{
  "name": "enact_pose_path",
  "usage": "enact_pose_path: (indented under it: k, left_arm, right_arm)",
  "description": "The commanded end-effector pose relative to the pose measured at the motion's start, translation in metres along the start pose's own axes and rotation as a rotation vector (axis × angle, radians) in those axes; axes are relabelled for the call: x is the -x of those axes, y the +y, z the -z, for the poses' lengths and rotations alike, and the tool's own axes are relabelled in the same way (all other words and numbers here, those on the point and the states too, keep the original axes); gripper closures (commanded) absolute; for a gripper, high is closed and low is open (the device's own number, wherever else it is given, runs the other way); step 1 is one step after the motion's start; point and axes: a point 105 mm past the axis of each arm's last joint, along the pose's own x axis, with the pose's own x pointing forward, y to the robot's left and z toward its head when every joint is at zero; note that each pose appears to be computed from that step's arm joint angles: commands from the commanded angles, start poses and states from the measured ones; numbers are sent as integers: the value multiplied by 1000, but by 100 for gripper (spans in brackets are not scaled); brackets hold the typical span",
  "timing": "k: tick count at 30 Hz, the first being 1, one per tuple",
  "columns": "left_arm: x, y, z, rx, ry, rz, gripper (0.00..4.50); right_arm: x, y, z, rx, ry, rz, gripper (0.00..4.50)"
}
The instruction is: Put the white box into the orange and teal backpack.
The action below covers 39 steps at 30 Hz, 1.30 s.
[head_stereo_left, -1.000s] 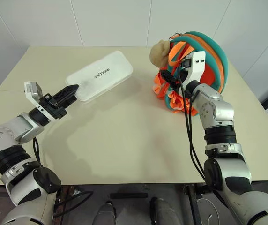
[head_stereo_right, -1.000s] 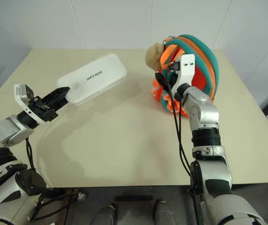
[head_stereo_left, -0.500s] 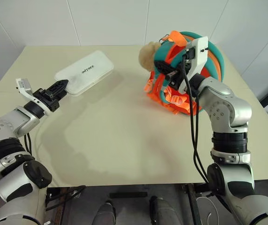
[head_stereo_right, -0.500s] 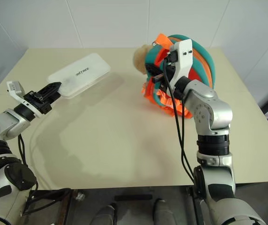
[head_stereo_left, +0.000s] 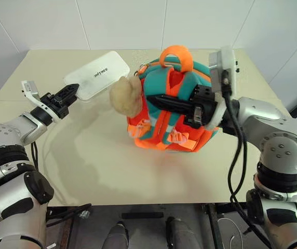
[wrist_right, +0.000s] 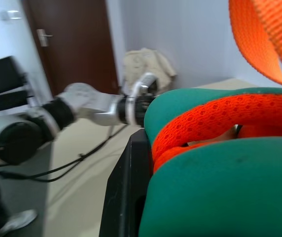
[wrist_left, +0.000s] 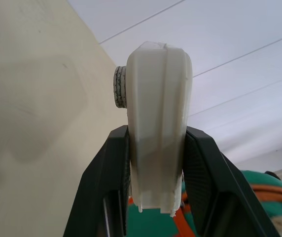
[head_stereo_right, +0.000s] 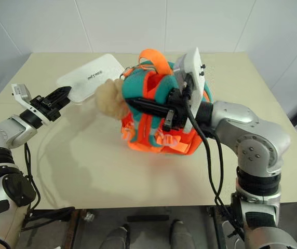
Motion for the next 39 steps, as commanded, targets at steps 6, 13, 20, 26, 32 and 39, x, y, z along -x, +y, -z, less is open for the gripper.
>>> enact_pose_path:
  k: [6,13,20,26,32,39]
  left_arm:
    - [1,-28,-10,-232,33,131,333]
    - [23,-64,-7,-571,-5,436,333]
    - [51,-91,-17,-641,-104,666,334]
    - [68,-108,-15,-641,-28,791,334]
    - [78,-107,0,-663,191,777,334]
    - [70,-119,10,-676,322,771,334]
  right_arm:
    - [25,27,3,69,73,-139,450]
    - [38,17,27,73,156,-92,450]
    - [43,9,35,69,159,-48,450]
    - [45,6,40,48,161,-27,450]
    - [47,3,45,31,163,-14,450]
    - [46,-1,47,25,166,-14,450]
